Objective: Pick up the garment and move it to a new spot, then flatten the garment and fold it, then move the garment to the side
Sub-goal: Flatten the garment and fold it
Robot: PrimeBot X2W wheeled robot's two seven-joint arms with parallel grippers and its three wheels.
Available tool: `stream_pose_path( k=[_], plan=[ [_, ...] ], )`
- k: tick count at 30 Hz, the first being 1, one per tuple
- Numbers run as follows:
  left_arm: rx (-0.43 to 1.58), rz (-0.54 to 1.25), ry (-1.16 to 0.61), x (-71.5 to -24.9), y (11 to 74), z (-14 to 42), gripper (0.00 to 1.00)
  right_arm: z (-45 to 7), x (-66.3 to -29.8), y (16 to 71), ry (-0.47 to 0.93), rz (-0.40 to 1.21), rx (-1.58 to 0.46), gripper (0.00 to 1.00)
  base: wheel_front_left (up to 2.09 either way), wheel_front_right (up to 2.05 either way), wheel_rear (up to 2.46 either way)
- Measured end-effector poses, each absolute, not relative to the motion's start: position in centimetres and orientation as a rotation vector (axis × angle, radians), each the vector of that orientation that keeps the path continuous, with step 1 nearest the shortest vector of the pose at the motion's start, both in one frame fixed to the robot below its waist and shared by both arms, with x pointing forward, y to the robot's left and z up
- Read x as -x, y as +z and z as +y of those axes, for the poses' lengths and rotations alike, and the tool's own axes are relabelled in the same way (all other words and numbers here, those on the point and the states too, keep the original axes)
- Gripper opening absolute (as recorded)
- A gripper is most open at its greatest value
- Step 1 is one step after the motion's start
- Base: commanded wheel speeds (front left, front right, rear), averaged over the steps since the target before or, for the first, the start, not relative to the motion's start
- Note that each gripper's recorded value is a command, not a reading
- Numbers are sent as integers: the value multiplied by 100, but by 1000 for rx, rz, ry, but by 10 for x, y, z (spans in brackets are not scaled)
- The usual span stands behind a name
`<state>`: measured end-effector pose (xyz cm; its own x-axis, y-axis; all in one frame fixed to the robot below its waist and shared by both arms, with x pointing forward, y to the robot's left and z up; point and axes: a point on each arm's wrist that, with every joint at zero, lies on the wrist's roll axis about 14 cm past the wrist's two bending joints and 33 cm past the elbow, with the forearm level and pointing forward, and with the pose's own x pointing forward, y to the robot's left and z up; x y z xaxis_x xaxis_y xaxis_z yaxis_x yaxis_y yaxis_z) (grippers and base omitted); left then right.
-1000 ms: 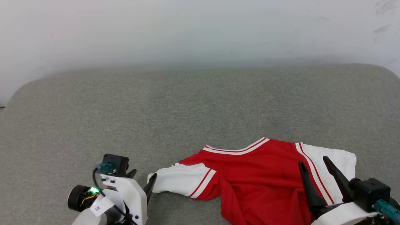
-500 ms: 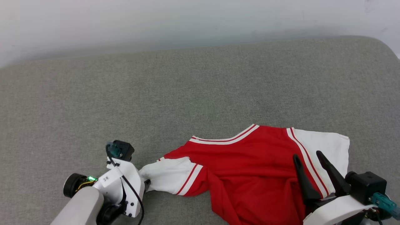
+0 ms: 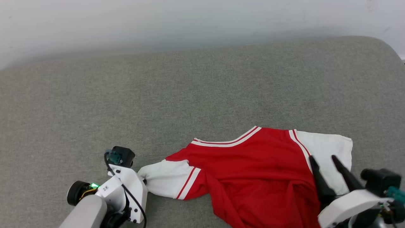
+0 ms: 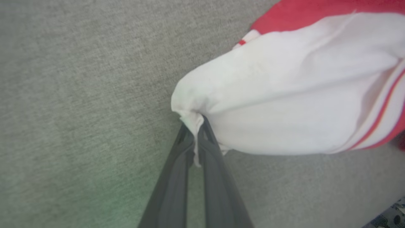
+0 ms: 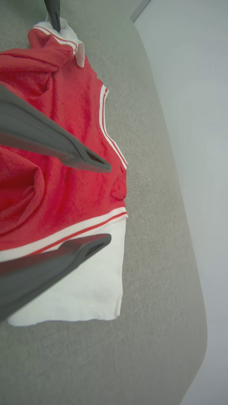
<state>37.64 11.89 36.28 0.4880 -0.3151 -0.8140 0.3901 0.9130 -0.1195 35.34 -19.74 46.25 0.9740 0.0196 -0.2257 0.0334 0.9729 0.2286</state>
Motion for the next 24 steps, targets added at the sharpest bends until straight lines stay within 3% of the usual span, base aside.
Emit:
stream_pose_path(
  k=[7, 13, 24],
  plan=[
    [30, 726, -340, -394, 393, 124, 0, -251, -366, 451, -123, 311, -233, 100, 0, 0, 0],
    [80, 540, -287, -401, 423, 131, 0, -286, -370, 416, -172, 550, -245, 100, 0, 0, 0],
    [95, 372, -284, -414, 456, 130, 0, -289, -402, 384, -122, 863, -177, 100, 0, 0, 0]
  ],
)
